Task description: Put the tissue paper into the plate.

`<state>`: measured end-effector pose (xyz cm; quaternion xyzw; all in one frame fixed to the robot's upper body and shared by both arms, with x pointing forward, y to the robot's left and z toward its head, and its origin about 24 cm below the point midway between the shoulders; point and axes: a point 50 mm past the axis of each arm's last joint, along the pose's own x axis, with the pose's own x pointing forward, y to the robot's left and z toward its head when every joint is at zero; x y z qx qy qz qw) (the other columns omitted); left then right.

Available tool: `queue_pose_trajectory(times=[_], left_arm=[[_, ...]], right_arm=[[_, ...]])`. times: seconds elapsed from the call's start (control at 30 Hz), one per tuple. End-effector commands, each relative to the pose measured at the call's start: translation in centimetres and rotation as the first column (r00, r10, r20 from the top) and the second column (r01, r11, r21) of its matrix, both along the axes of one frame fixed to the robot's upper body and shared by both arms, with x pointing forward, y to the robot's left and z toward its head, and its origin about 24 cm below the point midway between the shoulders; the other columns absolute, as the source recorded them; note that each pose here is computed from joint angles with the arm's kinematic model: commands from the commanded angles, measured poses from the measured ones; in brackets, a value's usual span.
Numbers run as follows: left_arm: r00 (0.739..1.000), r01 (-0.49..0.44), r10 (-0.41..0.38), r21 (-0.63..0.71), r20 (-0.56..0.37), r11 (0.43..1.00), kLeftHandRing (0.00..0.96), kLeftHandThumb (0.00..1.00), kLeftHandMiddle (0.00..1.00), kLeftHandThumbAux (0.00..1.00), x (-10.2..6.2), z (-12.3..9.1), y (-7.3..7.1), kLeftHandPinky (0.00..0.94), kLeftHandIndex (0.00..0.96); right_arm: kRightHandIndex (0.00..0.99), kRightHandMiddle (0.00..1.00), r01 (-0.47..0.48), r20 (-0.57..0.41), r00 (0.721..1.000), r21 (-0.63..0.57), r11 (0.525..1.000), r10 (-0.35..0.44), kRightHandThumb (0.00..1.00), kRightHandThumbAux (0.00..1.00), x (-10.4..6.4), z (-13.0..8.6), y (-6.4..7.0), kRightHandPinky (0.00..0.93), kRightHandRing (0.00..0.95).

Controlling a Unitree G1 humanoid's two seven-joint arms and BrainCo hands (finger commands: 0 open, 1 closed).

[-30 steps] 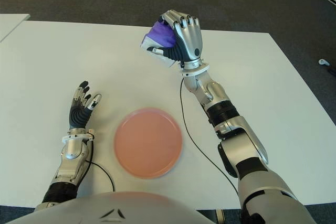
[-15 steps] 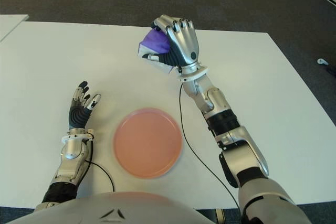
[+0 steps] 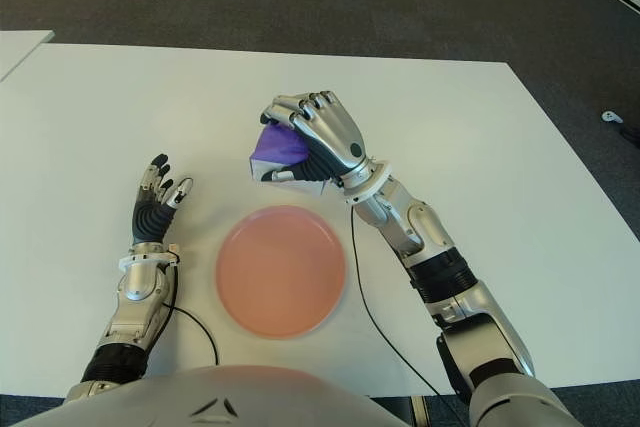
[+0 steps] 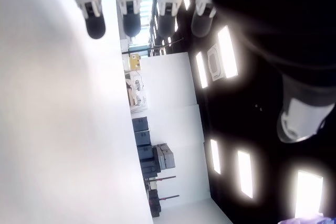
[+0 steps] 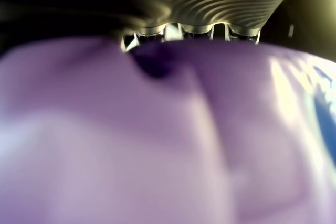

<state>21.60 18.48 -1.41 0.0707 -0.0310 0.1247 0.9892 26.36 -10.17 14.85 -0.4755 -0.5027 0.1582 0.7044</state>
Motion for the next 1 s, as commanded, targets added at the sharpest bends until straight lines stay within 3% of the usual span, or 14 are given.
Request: queue_pose_trajectory(times=[0.03, 0.3, 0.57, 1.0], left_arm=[[0.995, -0.004, 0.004, 0.001, -0.095, 1.0, 0.0, 0.0, 0.0, 0.493, -1.2, -1.8, 0.0, 0.0, 0.0], [0.994, 0.009, -0.009, 0.001, -0.108, 1.0, 0.0, 0.0, 0.0, 0.49, -1.2, -1.8, 0.1, 0.0, 0.0], [0.994, 0.019, -0.019, 0.003, -0.105, 1.0, 0.0, 0.0, 0.0, 0.487, -1.1, -1.7, 0.0, 0.0, 0.0], [0.995, 0.015, -0.015, -0.001, -0.095, 1.0, 0.0, 0.0, 0.0, 0.495, -1.0, -1.6, 0.0, 0.0, 0.0]], right_arm=[[0.396, 0.524, -0.064, -0.061, 0.996, -0.061, 0.996, 0.06, 0.854, 0.679, -1.3, -1.6, -0.4, 0.821, 0.807], [0.397, 0.528, -0.188, -0.174, 0.97, -0.075, 0.979, 0.173, 0.855, 0.678, -3.9, -2.7, 0.9, 0.824, 0.809], [0.398, 0.534, -0.324, -0.318, 0.904, -0.069, 0.944, 0.287, 0.855, 0.678, -4.9, -3.7, 0.9, 0.812, 0.816], [0.398, 0.541, -0.355, -0.335, 0.892, -0.1, 0.93, 0.305, 0.855, 0.678, -5.6, -4.5, 1.0, 0.826, 0.822]])
